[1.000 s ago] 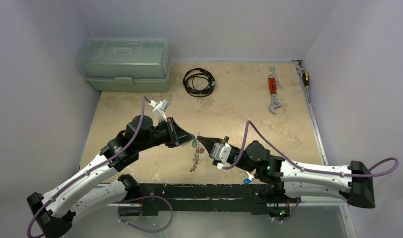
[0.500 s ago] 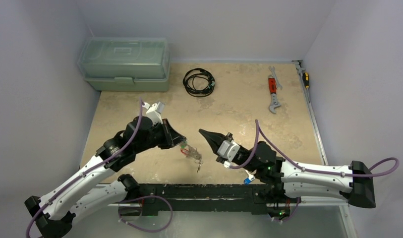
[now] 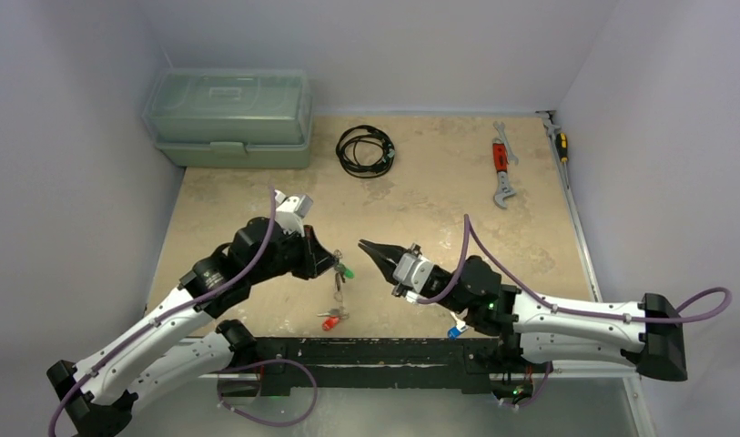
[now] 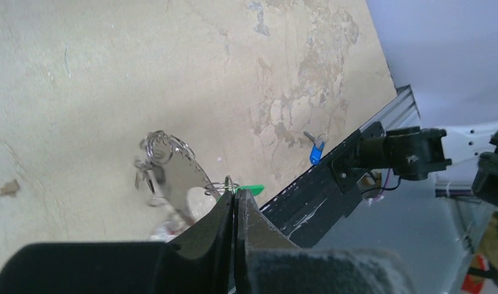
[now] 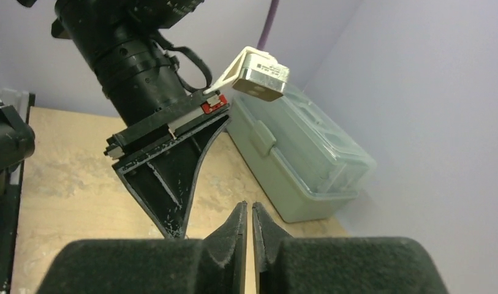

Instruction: Put the keys on the keyring

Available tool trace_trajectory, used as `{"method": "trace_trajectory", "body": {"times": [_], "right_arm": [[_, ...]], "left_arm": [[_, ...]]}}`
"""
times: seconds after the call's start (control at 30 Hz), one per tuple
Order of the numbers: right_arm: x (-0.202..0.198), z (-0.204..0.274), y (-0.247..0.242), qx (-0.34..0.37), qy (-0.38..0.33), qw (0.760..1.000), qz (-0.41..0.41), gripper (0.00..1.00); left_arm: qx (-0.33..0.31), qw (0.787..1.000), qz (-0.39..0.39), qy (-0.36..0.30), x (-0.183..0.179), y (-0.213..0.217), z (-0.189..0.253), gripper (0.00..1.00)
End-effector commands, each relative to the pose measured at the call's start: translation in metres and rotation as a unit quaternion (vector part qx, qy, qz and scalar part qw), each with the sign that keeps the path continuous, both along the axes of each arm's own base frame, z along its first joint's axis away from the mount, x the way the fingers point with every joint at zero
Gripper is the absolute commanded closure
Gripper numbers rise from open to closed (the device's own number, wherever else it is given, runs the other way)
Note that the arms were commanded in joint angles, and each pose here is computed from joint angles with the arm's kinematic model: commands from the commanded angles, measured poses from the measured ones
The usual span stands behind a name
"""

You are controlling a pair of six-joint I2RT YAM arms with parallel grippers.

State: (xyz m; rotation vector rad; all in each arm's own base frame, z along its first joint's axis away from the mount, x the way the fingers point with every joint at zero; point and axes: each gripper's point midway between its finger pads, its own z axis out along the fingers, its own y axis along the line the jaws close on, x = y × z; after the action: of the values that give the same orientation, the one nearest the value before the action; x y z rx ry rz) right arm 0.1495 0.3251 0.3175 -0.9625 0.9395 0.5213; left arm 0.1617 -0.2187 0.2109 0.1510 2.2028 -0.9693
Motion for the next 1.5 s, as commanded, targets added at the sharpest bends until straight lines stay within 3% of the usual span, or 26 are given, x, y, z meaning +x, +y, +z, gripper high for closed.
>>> {"method": "trace_trajectory", "body": {"times": [0.0,0.1,0.2,0.37,0.6,0.8,1.07,1.47], "right_arm": [[-0.001,0.029,-0.004,0.019,0.027,0.999,0.028,0.8],[0.006,0.03,-0.011,0.006,0.043,0.998,0.034,0.51],[0.008,0.027,-0.011,-0.023,0.057,0.997,0.047,0.3],[0.014,0.037,-0.019,-0.033,0.056,0.997,0.031,0.16],[0.007,0.065,-0.043,-0.013,0.016,1.0,0.024,0.16],[-0.023,0.049,-0.031,-0.096,0.022,0.988,0.116,0.23],[-0.064,0.017,-0.009,-0.173,0.061,0.951,0.25,0.36],[-0.094,-0.002,0.005,-0.195,0.089,0.911,0.353,0.53]], "left_arm": [[0.031,0.989,-0.087,-0.119,0.004,-0.007,0.039,1.0],[0.042,0.978,-0.141,-0.146,-0.004,-0.012,0.049,1.0],[0.039,0.961,-0.205,-0.184,-0.018,-0.017,0.069,1.0],[0.046,0.934,-0.268,-0.233,-0.033,-0.015,0.096,1.0],[0.071,0.873,-0.396,-0.278,-0.064,-0.01,0.105,1.0],[0.059,0.821,-0.481,-0.302,-0.094,-0.01,0.108,1.0],[0.055,0.793,-0.545,-0.265,-0.116,-0.018,0.097,1.0],[0.043,0.766,-0.571,-0.293,-0.126,-0.023,0.101,1.0]]}}
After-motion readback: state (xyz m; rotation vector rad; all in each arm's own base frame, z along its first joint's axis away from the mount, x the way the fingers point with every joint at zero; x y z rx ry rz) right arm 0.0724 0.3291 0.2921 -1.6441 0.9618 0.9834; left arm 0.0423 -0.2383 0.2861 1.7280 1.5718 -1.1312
